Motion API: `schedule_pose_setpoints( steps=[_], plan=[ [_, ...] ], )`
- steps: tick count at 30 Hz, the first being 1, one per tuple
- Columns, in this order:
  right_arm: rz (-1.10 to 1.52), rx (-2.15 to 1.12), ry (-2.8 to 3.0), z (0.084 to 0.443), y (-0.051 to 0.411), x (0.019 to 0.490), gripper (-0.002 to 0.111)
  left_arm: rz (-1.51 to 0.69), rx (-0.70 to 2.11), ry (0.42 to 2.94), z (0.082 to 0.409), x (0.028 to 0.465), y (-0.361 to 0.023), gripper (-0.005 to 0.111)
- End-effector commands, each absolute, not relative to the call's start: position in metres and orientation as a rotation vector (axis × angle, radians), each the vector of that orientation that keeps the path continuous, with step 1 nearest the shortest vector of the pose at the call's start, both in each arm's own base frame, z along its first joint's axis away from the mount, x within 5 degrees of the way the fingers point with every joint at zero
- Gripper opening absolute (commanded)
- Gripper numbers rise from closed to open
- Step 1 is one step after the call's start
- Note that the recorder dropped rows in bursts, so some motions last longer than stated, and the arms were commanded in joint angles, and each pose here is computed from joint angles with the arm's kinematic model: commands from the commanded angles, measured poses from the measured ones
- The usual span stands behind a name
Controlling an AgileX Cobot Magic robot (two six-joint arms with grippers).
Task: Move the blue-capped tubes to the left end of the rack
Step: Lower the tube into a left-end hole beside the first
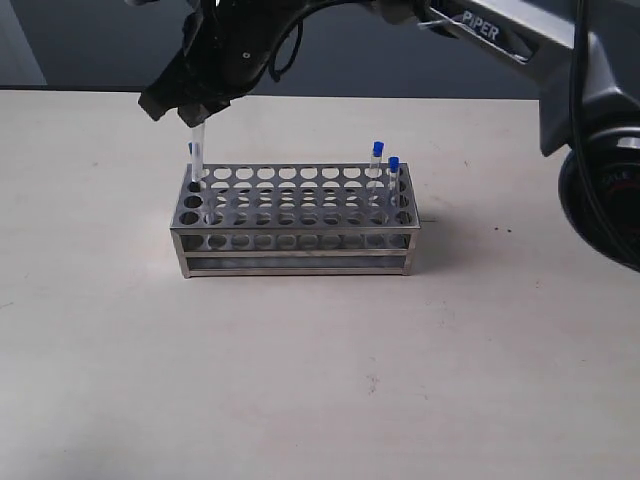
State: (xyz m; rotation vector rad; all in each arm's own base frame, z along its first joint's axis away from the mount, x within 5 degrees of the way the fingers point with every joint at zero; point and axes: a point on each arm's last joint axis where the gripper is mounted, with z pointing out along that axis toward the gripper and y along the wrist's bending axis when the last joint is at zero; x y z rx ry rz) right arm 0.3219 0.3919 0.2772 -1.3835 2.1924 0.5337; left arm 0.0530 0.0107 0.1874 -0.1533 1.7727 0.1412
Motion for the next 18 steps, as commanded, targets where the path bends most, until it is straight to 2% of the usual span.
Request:
schedule_pose_setpoints(
  steps=[1, 18],
  plan=[
    [0.532, -1.392, 2.194, 0.273, 0.393, 0.324, -0.001, 0.131, -0.153, 1.769, 0.187, 0.054, 0.01, 0.0],
    [0.553, -1.44, 2.25, 0.23, 0.404, 0.33, -0.001, 0.131, -0.153, 1.769, 0.187, 0.054, 0.01, 0.0]
  ],
)
